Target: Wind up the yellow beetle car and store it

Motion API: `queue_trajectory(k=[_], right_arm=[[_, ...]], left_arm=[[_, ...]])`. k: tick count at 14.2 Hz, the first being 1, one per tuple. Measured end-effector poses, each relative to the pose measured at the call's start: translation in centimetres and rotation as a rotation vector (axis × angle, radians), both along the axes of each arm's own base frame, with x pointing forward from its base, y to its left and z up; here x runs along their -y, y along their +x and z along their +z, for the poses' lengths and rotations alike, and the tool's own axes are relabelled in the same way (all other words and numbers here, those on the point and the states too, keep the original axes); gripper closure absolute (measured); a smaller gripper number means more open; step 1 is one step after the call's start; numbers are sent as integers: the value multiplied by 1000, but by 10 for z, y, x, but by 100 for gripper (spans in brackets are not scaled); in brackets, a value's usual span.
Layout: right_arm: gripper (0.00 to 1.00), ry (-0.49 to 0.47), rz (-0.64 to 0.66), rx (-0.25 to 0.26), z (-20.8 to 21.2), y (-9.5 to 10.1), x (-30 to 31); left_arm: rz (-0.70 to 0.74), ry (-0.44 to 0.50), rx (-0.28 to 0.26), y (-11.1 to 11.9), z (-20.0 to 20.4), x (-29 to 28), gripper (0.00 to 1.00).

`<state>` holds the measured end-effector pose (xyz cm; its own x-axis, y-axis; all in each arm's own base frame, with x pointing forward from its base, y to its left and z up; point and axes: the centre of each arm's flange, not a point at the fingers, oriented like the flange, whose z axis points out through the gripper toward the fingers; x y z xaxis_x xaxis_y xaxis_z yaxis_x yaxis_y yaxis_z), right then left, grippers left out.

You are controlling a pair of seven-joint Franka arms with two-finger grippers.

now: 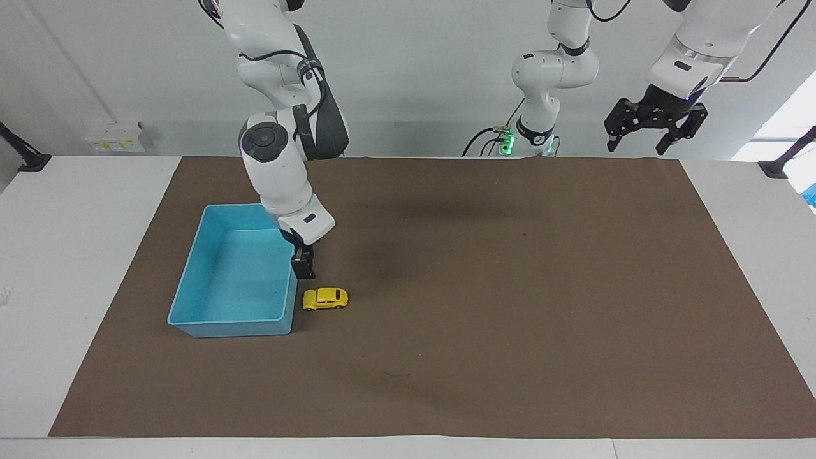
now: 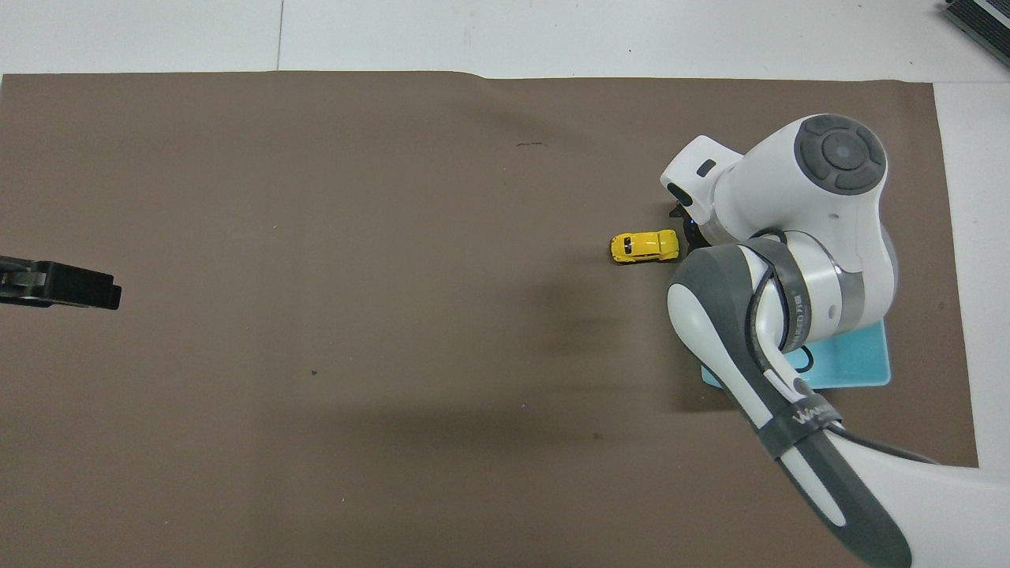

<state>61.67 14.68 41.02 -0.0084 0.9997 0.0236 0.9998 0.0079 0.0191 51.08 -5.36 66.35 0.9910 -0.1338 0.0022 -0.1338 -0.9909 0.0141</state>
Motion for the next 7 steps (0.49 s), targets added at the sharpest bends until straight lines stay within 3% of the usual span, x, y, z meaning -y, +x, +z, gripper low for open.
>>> queue_trajectory(k=[7], right_arm=[[0, 8, -2, 22, -49, 13, -3]], left_arm=[[0, 0, 0, 0, 0, 0, 0]])
